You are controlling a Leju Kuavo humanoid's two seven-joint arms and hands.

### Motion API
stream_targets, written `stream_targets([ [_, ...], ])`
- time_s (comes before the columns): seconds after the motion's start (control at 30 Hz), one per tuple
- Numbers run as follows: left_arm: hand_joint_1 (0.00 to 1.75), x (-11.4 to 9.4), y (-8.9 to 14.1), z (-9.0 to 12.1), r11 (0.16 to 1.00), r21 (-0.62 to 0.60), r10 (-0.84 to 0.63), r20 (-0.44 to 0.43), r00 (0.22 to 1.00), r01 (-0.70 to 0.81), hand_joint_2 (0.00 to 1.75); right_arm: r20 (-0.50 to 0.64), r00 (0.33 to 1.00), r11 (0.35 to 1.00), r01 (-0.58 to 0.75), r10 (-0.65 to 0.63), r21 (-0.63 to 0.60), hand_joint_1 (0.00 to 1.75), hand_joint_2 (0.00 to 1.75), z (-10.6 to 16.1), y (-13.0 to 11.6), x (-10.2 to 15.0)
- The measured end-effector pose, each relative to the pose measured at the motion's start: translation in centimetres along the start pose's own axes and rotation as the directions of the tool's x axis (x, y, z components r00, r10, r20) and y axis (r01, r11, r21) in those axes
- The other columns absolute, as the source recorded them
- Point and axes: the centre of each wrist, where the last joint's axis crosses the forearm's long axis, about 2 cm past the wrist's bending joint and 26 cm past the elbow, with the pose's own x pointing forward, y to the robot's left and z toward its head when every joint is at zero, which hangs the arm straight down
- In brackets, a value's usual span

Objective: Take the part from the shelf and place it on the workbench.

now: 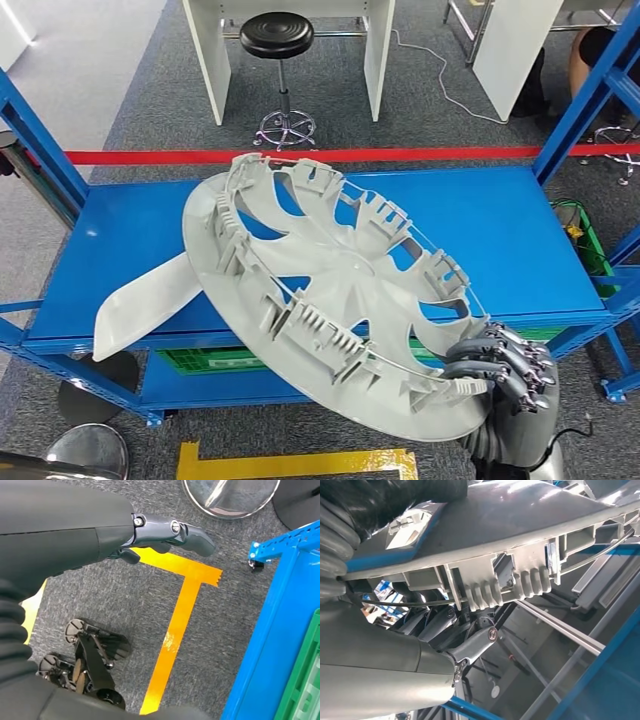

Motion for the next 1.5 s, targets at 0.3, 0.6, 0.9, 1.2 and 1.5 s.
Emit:
stream_targets([
  [0.3,0.00,0.09,-0.17,-0.06,1.000,0.009,-0.002,-0.001,1.000,0.002,0.00,0.010,1.000,1.000,0.006,-0.006,0.015,1.75,1.75,-0.03,0.04,-0.39],
  [0.6,0.00,0.36,0.09,-0.31,1.000,0.016,-0.006,0.007,1.000,0.006,0.00,0.013,1.000,1.000,0.007,-0.007,0.025,1.75,1.75,0.09,0.08,-0.52],
  [0.9,0.00,0.41,0.10,-0.36,1.000,0.021,-0.011,0.008,1.000,0.011,0.00,0.015,1.000,1.000,0.007,-0.007,0.023,1.75,1.75,-0.04,0.11,-0.59],
  [1.2,0.00,0.41,0.20,-0.36,1.000,0.021,-0.011,0.010,1.000,0.010,0.00,0.015,1.000,1.000,0.018,-0.018,0.018,1.75,1.75,-0.30,0.14,-0.79],
  [1.5,0.00,0.64,0.37,-0.57,1.000,0.018,-0.007,0.022,1.000,0.007,0.00,0.006,0.999,0.999,0.043,-0.043,0.025,1.75,1.75,-0.25,0.08,-0.83],
])
